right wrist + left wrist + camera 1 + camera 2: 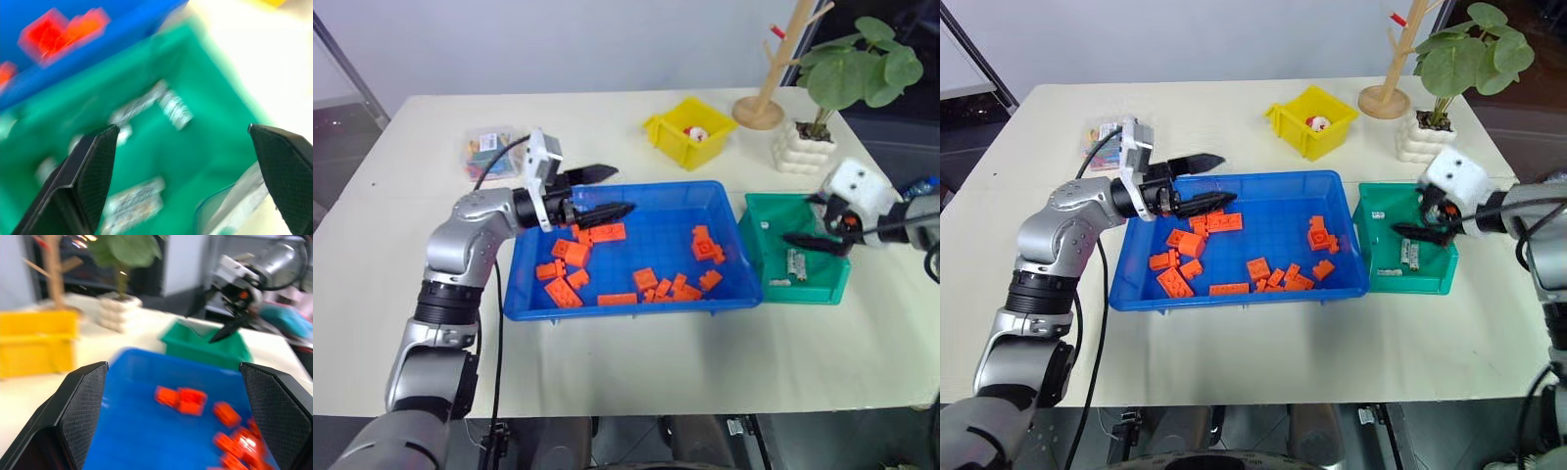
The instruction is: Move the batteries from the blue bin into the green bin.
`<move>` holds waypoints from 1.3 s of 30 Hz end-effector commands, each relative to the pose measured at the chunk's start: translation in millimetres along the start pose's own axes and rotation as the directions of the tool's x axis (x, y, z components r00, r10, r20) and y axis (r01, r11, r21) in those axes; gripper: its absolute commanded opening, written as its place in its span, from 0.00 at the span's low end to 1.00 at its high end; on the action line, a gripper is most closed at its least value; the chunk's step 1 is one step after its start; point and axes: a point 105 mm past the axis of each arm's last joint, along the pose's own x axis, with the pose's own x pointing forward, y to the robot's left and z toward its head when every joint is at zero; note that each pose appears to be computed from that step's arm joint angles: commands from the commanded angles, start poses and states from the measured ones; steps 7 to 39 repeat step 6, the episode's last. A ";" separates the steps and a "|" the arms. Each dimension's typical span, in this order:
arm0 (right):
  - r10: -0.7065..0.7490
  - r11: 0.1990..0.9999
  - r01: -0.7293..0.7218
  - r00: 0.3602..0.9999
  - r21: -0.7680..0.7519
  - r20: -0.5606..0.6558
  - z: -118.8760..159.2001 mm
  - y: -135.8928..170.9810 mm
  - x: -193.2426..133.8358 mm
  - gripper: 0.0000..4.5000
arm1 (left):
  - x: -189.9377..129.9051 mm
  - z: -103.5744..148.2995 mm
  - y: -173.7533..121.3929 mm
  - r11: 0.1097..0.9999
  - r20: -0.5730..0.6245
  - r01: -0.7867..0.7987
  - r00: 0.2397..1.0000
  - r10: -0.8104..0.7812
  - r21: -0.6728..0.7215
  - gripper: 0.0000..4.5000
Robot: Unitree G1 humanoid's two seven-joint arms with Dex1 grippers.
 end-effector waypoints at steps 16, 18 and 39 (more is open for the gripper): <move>-0.387 0.906 0.320 0.893 0.278 0.231 27.2 -75.8 -29.1 0.98 | -86.1 61.5 49.0 0.902 0.116 -0.396 0.918 0.380 0.173 1.00; -0.387 0.906 0.320 0.893 0.278 0.231 27.2 -75.8 -29.1 0.98 | -86.1 61.5 49.0 0.902 0.116 -0.396 0.918 0.380 0.173 1.00; -0.387 0.906 0.320 0.893 0.278 0.231 27.2 -75.8 -29.1 0.98 | -86.1 61.5 49.0 0.902 0.116 -0.396 0.918 0.380 0.173 1.00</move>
